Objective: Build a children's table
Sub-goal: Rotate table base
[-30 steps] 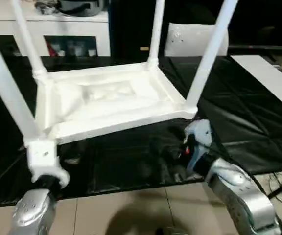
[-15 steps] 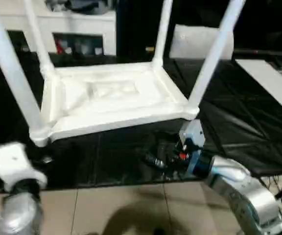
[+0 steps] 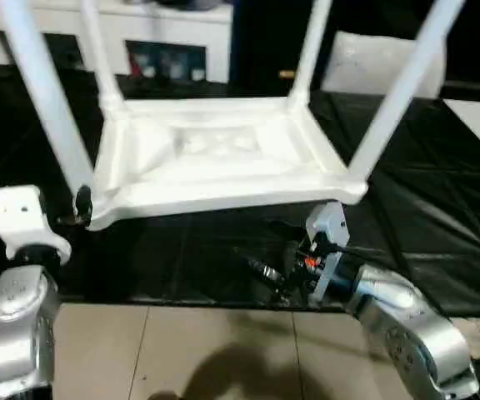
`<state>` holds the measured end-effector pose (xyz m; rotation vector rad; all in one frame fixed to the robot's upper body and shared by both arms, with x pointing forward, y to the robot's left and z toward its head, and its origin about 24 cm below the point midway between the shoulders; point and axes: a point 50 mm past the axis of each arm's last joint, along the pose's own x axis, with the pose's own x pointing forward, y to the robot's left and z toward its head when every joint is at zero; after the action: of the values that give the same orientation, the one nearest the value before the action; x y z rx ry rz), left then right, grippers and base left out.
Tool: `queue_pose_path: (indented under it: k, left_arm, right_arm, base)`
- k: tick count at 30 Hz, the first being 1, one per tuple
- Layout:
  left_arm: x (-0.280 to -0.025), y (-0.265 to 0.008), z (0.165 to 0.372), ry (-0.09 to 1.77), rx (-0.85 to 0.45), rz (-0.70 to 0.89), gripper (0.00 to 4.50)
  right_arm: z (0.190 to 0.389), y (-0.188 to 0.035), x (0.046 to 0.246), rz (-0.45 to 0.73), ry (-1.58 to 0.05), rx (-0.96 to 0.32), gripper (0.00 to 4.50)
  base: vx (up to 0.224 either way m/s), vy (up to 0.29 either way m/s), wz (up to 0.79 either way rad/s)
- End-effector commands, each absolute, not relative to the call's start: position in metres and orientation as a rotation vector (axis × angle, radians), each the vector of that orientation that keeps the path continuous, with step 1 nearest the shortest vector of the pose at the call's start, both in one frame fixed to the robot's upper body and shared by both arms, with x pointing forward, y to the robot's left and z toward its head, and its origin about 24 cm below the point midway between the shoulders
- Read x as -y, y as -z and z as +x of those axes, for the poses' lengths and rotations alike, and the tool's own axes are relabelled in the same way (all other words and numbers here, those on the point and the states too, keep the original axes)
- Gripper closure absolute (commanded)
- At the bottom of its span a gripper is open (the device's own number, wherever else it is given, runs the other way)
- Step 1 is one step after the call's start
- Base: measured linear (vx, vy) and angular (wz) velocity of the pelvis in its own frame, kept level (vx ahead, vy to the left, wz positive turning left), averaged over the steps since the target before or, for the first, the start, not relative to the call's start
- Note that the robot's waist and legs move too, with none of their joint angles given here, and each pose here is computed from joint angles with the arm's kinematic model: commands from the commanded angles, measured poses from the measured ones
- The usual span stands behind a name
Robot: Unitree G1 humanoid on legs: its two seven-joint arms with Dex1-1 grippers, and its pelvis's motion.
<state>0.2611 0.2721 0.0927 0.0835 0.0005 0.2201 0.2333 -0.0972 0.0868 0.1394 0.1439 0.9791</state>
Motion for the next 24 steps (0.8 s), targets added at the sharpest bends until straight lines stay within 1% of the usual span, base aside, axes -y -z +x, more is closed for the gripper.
queue_pose_path:
  k: [1,5,7,8,10,11,12,15,18,19,24]
  left_arm:
    - [-0.275,-0.092,0.265,-0.187,0.004,0.063,0.01]
    - [-0.273,-0.093,0.272,-0.137,0.010,0.071,0.01]
    - [-0.273,-0.092,0.281,-0.109,-0.002,0.075,0.01]
    - [-0.273,-0.092,0.281,-0.109,-0.002,0.075,0.01]
    - [-0.274,-0.092,0.293,-0.077,-0.011,0.073,0.01]
    - [-0.274,-0.092,0.293,-0.077,-0.011,0.073,0.01]
    - [-0.272,-0.092,0.300,-0.037,-0.017,0.069,0.01]
    - [-0.268,-0.093,0.312,0.023,-0.028,0.066,0.01]
    - [-0.266,-0.092,0.322,0.066,-0.060,0.060,0.01]
    - [-0.266,-0.092,0.322,0.067,-0.061,0.059,0.01]
    - [-0.253,-0.086,0.322,0.256,-0.121,0.017,0.01]
  right_arm:
    - [0.231,-0.092,0.096,0.118,-0.993,-0.120,0.00]
    - [0.231,-0.092,0.093,0.107,-1.010,-0.113,0.00]
    - [0.231,-0.092,0.092,0.091,-1.025,-0.110,0.00]
    - [0.231,-0.092,0.092,0.091,-1.025,-0.110,0.00]
    - [0.234,-0.092,0.091,0.085,-1.020,-0.104,0.00]
    - [0.234,-0.092,0.091,0.085,-1.020,-0.104,0.00]
    - [0.237,-0.092,0.092,0.083,-1.000,-0.102,0.00]
    - [0.243,-0.093,0.093,0.082,-0.957,-0.100,0.00]
    - [0.252,-0.090,0.096,0.038,-0.870,-0.115,0.00]
    - [0.252,-0.090,0.096,0.038,-0.870,-0.115,0.00]
    - [0.253,-0.088,0.097,0.025,-0.853,-0.115,0.00]
  base:
    - [0.000,0.000,0.00]
    - [0.000,0.000,0.00]
    - [0.000,0.000,0.00]
    - [0.000,0.000,0.00]
    - [0.000,0.000,0.00]
    - [0.000,0.000,0.00]
    - [0.000,0.000,0.00]
    - [0.000,0.000,0.00]
    - [0.000,0.000,0.00]
    - [0.000,0.000,0.00]
    - [0.000,0.000,0.00]
